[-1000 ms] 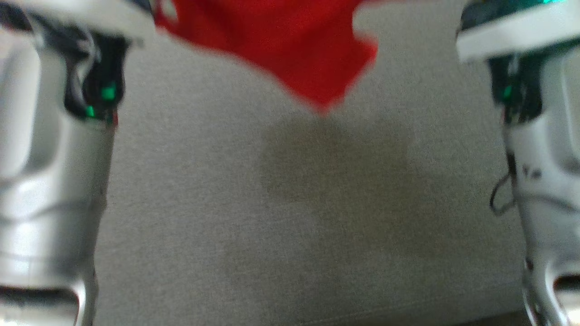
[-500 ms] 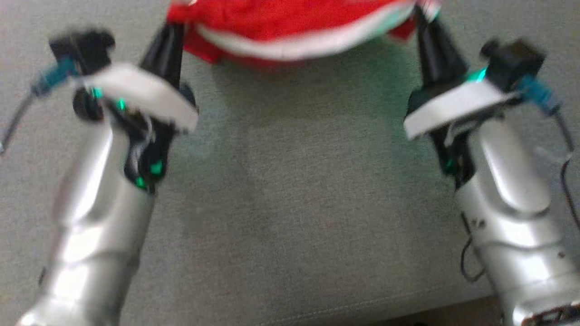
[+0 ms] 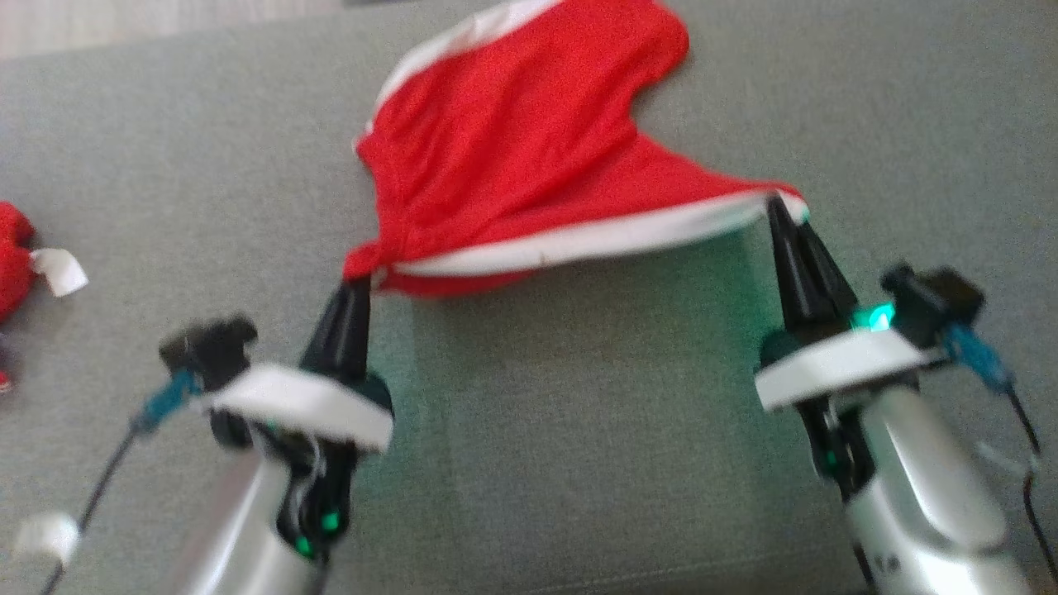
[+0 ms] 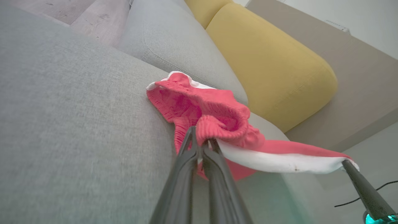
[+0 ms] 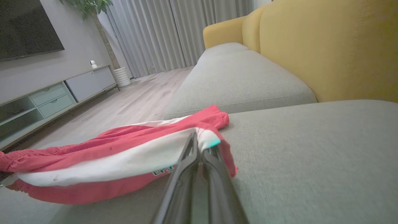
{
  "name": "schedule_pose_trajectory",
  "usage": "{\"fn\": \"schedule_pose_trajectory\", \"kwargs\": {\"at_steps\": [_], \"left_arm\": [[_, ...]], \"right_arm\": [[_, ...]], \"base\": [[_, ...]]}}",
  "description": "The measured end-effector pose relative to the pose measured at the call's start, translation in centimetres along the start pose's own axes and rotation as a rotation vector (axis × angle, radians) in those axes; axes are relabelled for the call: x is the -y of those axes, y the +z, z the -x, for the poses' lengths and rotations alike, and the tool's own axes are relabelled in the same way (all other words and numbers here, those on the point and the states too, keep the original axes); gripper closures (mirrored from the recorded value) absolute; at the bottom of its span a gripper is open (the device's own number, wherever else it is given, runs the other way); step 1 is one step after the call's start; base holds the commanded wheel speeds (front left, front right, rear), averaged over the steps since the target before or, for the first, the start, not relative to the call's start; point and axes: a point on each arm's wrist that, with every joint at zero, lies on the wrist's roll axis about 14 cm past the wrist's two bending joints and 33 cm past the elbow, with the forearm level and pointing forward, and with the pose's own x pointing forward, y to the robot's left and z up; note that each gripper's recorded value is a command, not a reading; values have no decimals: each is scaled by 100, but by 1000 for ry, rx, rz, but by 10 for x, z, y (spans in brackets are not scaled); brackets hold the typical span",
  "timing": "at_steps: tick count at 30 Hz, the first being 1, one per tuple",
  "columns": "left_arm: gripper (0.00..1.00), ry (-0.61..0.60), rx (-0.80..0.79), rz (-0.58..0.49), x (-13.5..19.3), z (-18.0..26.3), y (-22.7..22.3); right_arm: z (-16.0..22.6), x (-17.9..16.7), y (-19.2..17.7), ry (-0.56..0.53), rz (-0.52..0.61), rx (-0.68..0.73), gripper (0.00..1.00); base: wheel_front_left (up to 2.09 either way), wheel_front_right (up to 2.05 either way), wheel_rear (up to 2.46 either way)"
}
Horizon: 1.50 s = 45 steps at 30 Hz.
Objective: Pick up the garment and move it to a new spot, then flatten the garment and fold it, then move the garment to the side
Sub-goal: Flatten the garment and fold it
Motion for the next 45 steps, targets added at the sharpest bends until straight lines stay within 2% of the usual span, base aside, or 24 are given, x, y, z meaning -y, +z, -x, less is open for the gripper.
{"fn": "schedule_pose_trajectory", "kwargs": {"at_steps": [8,13,19,26,30,36,45], "left_arm": [[100,-7,69,58,27,59,-5],[100,-18,62,72,47,90,-13],[100,-28,-4,89,61,111,-27],[100,-20,-103,138,62,116,-48],[100,-11,-144,206,62,108,-60],[100,-37,-138,273,62,75,-48],[100,30,-104,316,24,19,-15]], "right_arm": [[62,-3,8,-38,-32,15,100],[92,-8,27,-46,-26,28,100],[106,-11,43,-50,-9,27,100],[105,-3,21,-74,-20,-64,100],[90,6,9,-87,-24,-101,100],[36,7,13,-44,-4,-108,100],[-57,-2,12,53,80,-183,100]], "base": [[0,0,0],[0,0,0],[0,0,0],[0,0,0],[0,0,0],[0,0,0],[0,0,0]]}}
